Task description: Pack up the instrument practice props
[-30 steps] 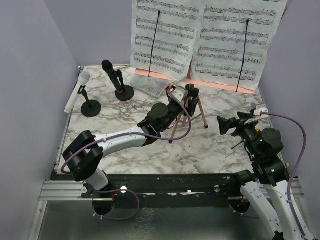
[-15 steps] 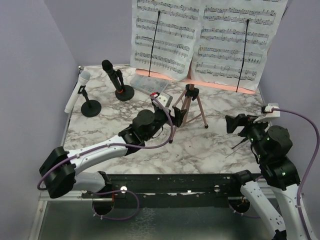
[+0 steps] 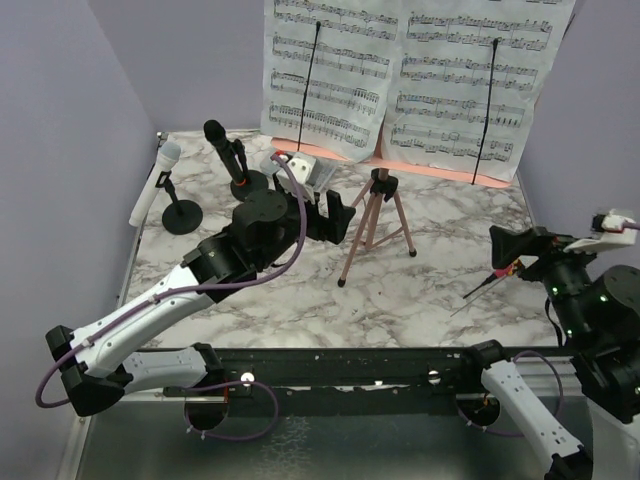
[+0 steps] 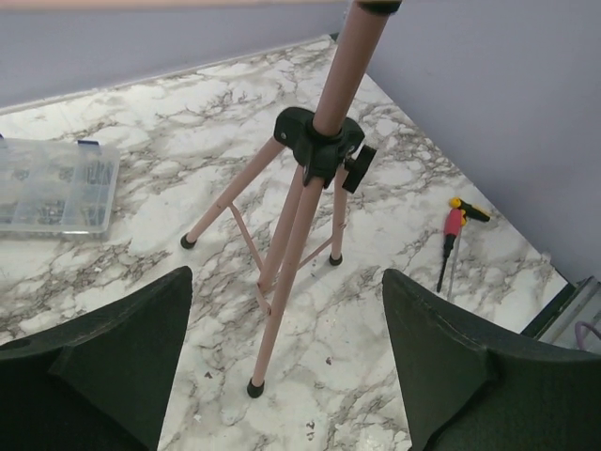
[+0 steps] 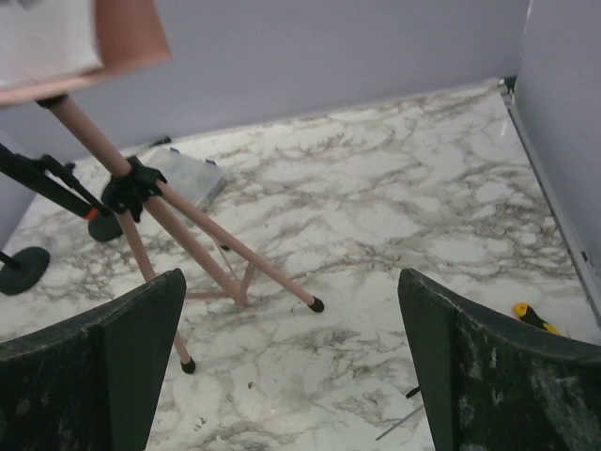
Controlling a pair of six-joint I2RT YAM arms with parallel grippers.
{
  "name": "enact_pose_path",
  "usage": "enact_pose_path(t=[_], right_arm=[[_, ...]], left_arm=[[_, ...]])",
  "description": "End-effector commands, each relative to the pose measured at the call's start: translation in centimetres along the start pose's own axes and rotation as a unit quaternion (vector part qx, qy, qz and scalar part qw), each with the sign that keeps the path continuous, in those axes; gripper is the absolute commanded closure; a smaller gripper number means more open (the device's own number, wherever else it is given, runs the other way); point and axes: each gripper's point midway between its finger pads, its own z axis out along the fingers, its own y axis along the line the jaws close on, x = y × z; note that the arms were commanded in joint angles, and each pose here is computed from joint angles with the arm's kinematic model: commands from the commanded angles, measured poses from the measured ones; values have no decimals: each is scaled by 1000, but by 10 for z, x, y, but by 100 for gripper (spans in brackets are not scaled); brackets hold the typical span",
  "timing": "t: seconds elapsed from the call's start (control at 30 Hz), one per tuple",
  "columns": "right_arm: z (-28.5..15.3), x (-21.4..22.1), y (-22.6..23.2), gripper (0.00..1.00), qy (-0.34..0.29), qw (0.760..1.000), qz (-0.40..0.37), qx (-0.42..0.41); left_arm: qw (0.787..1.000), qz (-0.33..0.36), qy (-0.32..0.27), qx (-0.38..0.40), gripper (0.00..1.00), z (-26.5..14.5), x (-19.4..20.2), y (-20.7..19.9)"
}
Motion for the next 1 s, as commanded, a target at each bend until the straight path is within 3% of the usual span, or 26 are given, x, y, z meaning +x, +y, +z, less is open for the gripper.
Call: enact_pose_path(t=[0.0, 0.2, 0.5, 0.97], right_arm=[[-40, -49, -3, 0, -53, 999, -6, 2], [-45, -88, 22, 0, -33, 999, -6, -38], [-29, -127, 82, 2, -33, 986, -7, -164], [8, -140, 149, 17, 0, 952, 19, -307]], left_arm=[[998, 20, 56, -14, 17, -24, -13, 1], [997, 39, 65, -5, 18, -35, -54, -9], [997, 50, 58, 16, 21, -37, -89, -25], [989, 48, -43, 131, 27, -7, -177, -92]])
